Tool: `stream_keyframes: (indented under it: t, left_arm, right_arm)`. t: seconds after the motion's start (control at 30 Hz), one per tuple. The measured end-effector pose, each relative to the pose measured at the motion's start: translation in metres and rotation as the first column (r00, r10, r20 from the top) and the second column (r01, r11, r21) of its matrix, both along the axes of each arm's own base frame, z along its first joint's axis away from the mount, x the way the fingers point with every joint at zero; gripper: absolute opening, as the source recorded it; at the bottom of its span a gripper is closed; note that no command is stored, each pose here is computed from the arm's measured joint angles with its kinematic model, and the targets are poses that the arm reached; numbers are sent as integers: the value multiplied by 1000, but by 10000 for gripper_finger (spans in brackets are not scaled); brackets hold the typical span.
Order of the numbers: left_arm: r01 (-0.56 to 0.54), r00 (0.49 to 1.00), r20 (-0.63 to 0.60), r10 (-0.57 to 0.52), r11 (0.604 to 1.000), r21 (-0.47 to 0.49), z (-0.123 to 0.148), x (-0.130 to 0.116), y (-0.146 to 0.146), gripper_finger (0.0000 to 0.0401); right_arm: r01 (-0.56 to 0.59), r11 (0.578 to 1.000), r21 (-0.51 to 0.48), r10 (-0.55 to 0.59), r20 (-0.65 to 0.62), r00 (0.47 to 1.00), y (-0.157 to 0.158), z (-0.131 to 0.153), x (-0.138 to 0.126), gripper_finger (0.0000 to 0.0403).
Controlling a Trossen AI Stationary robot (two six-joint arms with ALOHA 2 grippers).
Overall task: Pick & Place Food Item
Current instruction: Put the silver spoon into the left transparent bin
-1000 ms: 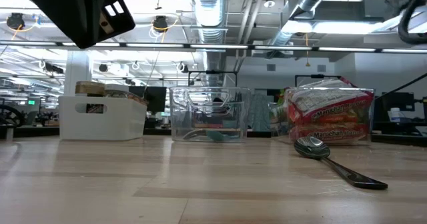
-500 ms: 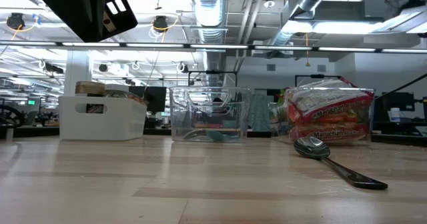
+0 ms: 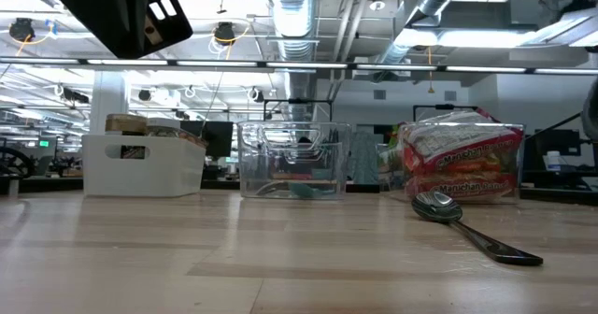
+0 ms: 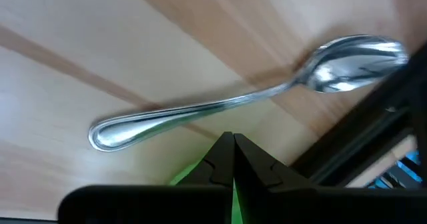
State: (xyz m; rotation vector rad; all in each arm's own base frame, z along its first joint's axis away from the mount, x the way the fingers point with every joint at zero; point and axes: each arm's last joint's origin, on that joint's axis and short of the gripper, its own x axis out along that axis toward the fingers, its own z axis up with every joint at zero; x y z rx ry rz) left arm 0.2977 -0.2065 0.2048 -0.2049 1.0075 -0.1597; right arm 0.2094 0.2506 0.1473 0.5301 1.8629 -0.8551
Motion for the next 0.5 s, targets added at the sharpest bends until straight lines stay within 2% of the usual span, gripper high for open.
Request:
stream_keyframes:
  t: [0.5]
  left_arm:
    - [1, 1000, 12, -1, 1000, -11, 1, 1, -1, 40]
  right_arm:
    - [14, 1000, -9, -14, -1, 1000, -4, -11, -5, 0]
